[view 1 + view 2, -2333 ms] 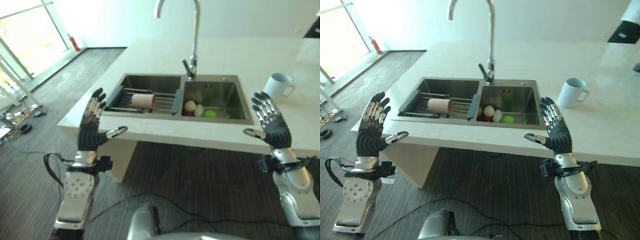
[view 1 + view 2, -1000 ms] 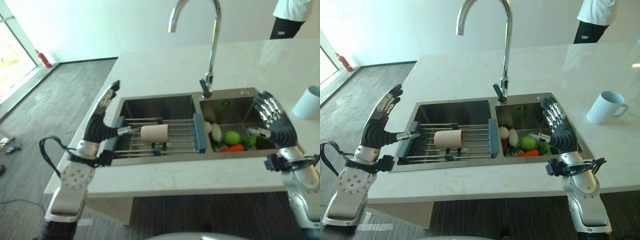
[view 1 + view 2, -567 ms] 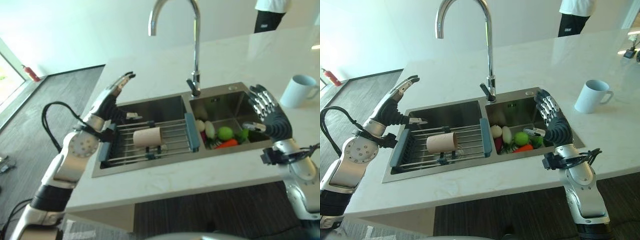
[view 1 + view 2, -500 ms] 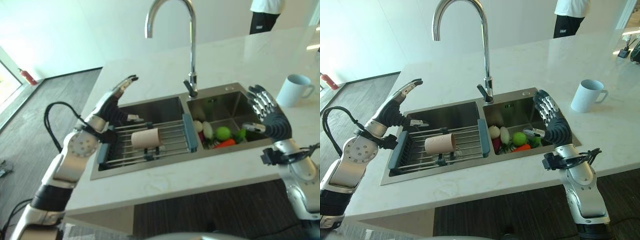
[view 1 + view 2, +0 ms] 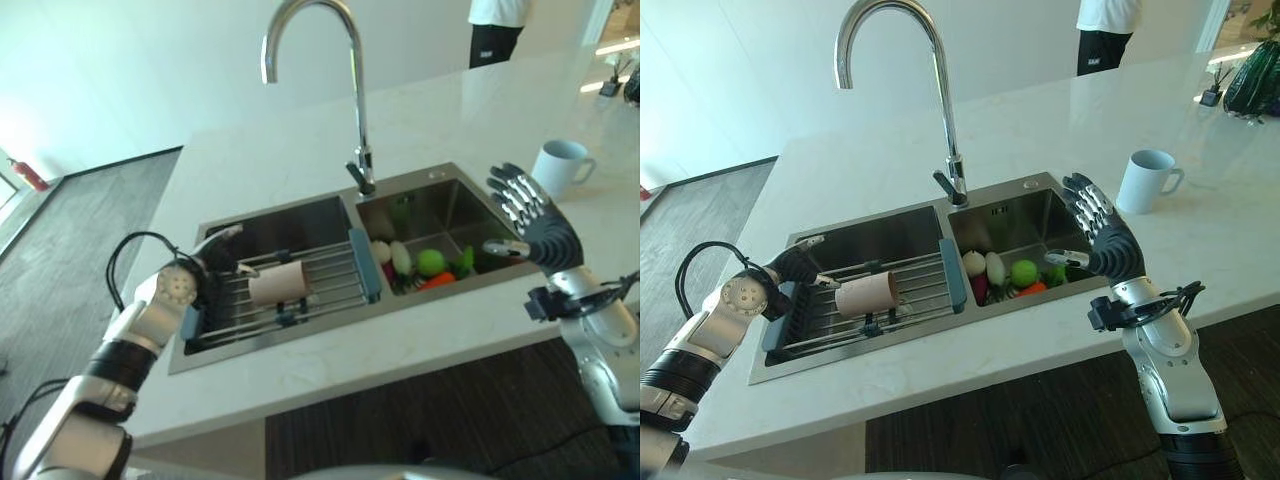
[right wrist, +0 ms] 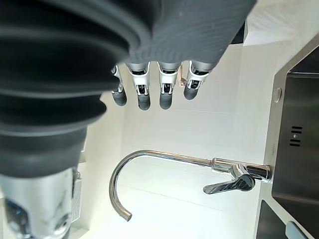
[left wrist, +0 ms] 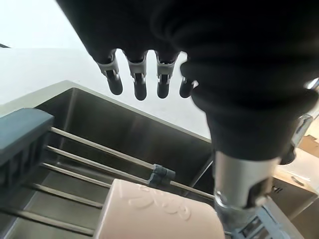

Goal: Place the dishes in the dishwasher.

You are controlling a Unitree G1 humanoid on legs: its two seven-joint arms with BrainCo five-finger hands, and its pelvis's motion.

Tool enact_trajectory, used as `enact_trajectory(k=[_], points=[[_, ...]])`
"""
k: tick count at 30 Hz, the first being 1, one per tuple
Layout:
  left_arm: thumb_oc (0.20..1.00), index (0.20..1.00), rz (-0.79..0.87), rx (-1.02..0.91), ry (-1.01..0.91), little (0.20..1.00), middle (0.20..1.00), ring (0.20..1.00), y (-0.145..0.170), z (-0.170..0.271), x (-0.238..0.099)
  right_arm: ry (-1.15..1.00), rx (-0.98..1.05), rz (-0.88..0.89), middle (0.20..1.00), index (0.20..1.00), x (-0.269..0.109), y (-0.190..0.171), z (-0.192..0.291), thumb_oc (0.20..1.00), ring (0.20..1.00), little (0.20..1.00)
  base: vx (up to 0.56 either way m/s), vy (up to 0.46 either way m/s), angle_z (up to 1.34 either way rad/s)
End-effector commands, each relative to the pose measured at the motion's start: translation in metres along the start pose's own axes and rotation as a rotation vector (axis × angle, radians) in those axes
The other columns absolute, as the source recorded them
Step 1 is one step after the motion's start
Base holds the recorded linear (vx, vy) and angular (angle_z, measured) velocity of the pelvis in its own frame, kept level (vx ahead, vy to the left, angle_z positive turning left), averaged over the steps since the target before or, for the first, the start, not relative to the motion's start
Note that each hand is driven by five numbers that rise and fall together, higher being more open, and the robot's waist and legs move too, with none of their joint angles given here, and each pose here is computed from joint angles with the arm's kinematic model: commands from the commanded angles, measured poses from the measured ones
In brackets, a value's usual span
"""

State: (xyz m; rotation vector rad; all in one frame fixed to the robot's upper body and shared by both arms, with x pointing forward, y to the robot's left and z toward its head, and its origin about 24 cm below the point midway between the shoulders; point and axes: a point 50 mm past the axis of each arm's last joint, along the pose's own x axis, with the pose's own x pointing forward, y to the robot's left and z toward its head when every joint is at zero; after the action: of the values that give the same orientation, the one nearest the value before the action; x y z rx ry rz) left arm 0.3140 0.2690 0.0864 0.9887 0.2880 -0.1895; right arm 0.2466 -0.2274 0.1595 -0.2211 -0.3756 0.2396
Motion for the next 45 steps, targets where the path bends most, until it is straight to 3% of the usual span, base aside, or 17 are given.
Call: enact_trajectory(k=[1,8,28,45], points=[[1.000,1.000,0.094,0.128,0.018,1.000,1.000,1.000,0.035,0.010,0.006,-0.128,0.030,0.023,1.000,1.000,0.014,0.001,0.019,1.000,1.000,1.000,0.01,0.012,-0.09],[1.000,1.000,0.023,0.208,0.065,1.000,1.000,1.000,0.017,0.007,0.014,-0.125,0.031,0.025,1.000,1.000,0.014,0.003,0.016,1.000,1.000,1.000,0.01,-0.001,-0.05],[1.000,1.000,-0.027,0.381,0.104,1.000,1.000,1.000,0.005,-0.005,0.011,-0.092,0.039,0.062,1.000,1.000,0.010,0.004,0.012,1.000,1.000,1.000,0.00,-0.003,-0.01],[1.000,1.000,-0.108,0.379,0.220,1.000,1.000,1.000,-0.016,-0.028,0.014,-0.075,0.024,0.073,1.000,1.000,0.006,0.004,0.013,1.000,1.000,1.000,0.01,-0.003,-0.06]])
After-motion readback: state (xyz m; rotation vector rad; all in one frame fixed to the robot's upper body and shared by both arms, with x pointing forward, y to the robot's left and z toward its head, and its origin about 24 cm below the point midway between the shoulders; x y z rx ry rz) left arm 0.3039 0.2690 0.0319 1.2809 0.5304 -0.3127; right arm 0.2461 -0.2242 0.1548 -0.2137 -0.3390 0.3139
